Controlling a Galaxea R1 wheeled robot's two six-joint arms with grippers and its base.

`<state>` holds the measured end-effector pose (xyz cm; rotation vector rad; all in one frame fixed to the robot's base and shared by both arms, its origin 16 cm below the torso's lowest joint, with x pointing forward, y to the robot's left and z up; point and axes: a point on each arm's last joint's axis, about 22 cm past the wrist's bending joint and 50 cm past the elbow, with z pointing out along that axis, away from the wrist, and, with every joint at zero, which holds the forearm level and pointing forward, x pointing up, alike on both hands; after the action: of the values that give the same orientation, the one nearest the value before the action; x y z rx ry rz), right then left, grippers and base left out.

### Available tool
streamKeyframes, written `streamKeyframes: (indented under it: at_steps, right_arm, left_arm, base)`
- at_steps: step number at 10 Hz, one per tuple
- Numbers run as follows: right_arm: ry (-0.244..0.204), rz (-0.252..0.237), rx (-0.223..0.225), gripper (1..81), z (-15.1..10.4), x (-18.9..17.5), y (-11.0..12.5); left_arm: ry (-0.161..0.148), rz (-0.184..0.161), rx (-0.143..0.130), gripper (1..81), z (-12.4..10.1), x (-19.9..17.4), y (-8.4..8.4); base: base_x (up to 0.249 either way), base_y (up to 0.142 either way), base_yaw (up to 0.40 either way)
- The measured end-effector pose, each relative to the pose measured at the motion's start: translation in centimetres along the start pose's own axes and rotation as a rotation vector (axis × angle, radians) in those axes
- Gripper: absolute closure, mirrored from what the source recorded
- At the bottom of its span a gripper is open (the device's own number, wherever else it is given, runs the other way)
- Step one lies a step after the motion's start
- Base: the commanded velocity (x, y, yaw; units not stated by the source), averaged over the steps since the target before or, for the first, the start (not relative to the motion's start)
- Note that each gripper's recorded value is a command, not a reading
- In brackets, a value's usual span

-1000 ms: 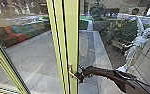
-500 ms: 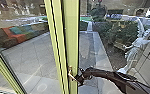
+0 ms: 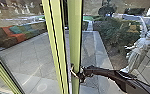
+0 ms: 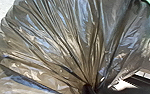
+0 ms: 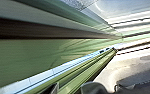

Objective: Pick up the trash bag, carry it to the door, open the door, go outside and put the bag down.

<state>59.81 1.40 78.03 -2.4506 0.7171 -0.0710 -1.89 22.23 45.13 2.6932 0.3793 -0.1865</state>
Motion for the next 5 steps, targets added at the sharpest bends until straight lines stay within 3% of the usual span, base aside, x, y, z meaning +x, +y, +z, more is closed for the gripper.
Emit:
streamKeyframes:
  at_steps: [2, 5]
  right_arm:
    - [0.044, 0.004, 0.011, 1.0, -0.9, 2.3, -0.9]
    - [0.057, 0.005, 0.014, 1.0, -1.4, 3.5, -0.9]
  left_arm:
    - [-0.016, -0.006, 0.002, 81.1, 0.0, -0.7, -0.2]
    - [-0.02, -0.008, 0.003, 81.1, 0.0, -0.8, -0.2]
  base:
    - [0.0, 0.0, 0.0]
    - [0.0, 0.0, 0.0]
